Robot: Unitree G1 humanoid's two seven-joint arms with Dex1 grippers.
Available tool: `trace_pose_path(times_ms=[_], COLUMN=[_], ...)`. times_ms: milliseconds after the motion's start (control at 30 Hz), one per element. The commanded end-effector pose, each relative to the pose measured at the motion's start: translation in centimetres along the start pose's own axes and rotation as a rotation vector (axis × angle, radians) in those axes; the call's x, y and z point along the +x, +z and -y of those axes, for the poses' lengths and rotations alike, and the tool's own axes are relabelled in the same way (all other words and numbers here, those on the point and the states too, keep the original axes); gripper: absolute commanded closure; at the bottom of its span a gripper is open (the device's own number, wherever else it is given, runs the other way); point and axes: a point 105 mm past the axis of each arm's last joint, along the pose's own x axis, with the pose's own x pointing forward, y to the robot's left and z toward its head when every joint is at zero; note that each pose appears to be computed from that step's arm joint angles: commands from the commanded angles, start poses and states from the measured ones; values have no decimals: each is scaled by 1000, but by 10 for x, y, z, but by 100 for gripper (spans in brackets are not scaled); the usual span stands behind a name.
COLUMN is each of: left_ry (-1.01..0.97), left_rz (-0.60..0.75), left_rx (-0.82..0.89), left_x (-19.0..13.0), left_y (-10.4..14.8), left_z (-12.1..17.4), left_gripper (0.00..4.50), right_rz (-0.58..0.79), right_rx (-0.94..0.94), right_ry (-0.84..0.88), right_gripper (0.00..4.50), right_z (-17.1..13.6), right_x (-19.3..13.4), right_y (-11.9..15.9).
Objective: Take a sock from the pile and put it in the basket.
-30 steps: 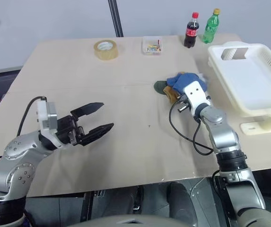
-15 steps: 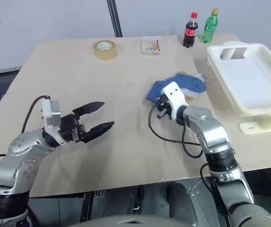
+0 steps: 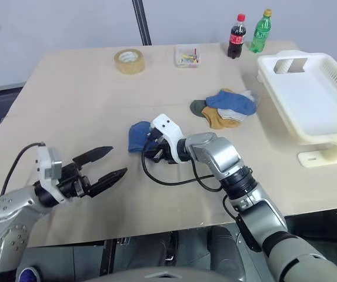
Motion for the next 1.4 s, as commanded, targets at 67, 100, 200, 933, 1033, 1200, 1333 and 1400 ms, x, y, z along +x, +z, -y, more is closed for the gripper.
trace_pose_path(times_ms=[67, 100, 200, 933, 1033, 1200, 1333, 1400], left_ry=[22, 21, 23, -223, -421, -715, -661, -649], left_rz=[-11, -31, -39, -346, -297, -289, -328, -316], left_rx=[35, 38, 40, 174, 192, 304, 454, 471], left_x=[-8, -8, -3, 79, 68, 38, 35, 31], left_y=[3, -1, -5, -64, -51, -28, -12, -9], left_z=[6, 6, 6, -13, -8, -20, -57, -61], left_gripper=[0, 0, 0, 324, 442, 442, 442, 442], right_rz=[78, 95, 130, 280, 281, 240, 162, 171], right_rx=[-47, -57, -60, 12, 15, -20, -139, -155], right_ry=[79, 95, 139, -301, -317, -328, -327, -299], right_gripper=[156, 156, 156, 151, 151, 151, 151, 151], right_z=[-15, -16, -19, 12, 13, 15, 19, 17], right_x=[-7, -15, -38, -117, -121, -123, -109, -105], right_y=[18, 22, 29, 11, 9, 2, -4, -3])
